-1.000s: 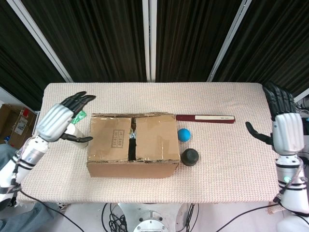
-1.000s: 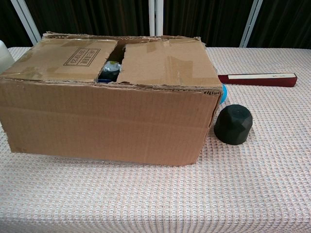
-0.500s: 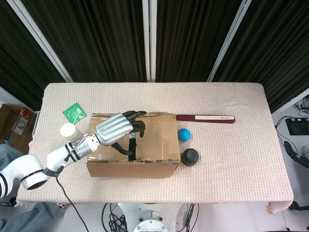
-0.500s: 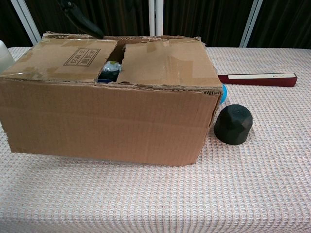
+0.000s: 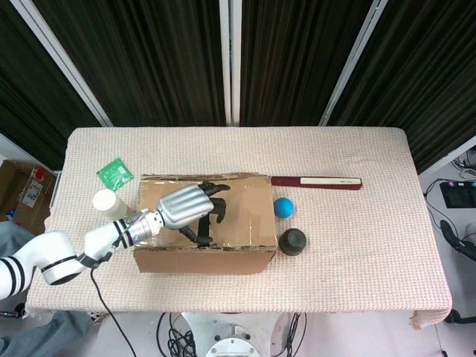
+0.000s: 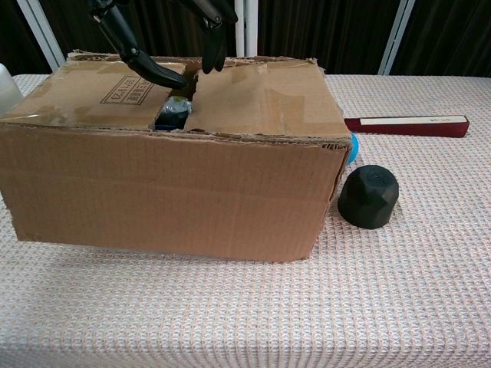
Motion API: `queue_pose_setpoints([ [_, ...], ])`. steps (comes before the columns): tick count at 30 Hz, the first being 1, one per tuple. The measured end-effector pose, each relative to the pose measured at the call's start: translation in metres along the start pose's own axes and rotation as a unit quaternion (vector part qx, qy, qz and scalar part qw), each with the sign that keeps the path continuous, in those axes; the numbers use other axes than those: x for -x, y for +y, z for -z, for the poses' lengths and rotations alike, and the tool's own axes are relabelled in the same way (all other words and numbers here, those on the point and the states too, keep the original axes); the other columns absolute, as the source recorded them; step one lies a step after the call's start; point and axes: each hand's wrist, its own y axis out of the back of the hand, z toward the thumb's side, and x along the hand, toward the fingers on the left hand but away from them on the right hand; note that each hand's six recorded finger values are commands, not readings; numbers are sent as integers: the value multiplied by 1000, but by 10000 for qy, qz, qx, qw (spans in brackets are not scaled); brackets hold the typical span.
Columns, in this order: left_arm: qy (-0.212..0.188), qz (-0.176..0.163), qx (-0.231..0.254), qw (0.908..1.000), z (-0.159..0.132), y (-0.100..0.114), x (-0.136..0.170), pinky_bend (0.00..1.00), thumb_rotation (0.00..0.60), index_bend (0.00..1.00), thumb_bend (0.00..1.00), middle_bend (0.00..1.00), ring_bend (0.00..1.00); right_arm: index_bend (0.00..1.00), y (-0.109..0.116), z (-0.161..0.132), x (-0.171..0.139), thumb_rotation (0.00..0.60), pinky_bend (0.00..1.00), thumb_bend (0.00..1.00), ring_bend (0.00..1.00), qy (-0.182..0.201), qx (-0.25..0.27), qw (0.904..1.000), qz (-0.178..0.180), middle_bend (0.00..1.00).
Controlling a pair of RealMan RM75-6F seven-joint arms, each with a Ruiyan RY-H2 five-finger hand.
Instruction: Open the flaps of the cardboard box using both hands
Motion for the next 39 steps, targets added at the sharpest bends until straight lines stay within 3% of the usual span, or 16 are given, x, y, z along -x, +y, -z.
queue_pose_setpoints([
  [6,153,220,72,9996,7,-10,-2,165,400,407,584,315,50,0,-3,4,-1,600,0,139,0,-25,4,10000,-21,0],
  [9,254,313,98,9991,11,-13,-1,165,398,400,656,316,50,0,-4,6,0,600,0,141,0,-42,17,10000,-35,0],
  [19,377,569,-79,9976,14,-23,0,165,397,396,667,343,50,0,-9,11,1,600,0,158,0,-145,6,9999,-22,0],
  [39,577,796,-1267,9871,22,-24,12,163,403,443,667,401,51,0,-18,16,4,600,0,160,0,-241,10,9997,-56,0],
])
